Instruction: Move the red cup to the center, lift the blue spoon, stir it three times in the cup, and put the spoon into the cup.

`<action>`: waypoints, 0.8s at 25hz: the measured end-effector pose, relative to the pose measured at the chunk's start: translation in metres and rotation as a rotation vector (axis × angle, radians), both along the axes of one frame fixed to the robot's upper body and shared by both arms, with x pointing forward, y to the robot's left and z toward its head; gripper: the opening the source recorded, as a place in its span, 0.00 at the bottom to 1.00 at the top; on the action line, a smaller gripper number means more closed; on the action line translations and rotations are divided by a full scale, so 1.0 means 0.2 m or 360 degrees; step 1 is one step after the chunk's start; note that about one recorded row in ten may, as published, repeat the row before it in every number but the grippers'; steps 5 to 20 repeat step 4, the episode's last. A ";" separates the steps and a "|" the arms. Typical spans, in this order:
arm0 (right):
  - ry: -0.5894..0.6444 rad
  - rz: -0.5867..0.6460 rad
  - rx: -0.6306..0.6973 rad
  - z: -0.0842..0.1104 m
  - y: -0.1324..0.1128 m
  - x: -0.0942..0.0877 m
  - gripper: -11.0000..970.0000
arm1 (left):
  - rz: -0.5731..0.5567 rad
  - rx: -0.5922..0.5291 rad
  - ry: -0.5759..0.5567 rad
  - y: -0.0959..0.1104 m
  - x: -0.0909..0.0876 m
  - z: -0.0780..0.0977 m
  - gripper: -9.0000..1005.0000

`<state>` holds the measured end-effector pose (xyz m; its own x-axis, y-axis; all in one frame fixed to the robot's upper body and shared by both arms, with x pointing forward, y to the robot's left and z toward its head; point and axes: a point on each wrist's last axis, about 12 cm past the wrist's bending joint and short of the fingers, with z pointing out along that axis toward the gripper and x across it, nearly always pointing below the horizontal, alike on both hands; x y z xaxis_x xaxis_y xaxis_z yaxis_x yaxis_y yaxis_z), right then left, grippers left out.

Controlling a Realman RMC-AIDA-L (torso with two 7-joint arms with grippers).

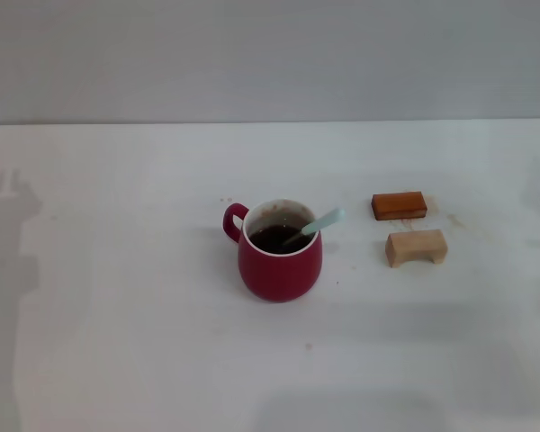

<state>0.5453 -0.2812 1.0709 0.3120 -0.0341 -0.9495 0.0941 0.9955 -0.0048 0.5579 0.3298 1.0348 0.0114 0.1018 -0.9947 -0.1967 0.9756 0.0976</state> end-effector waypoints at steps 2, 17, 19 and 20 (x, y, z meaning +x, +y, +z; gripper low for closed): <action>0.0012 -0.0008 0.0095 -0.04 -0.06 -0.05 0.19 | -0.0002 -0.0006 -0.0006 -0.01 0.00 0.00 0.16; 0.0048 -0.0015 0.0127 -0.08 -0.10 -0.08 0.19 | -0.0001 -0.0014 -0.0015 -0.01 0.00 0.00 0.16; 0.0048 -0.0015 0.0127 -0.08 -0.10 -0.08 0.19 | -0.0001 -0.0014 -0.0015 -0.01 0.00 0.00 0.16; 0.0048 -0.0015 0.0127 -0.08 -0.10 -0.08 0.19 | -0.0001 -0.0014 -0.0015 -0.01 0.00 0.00 0.16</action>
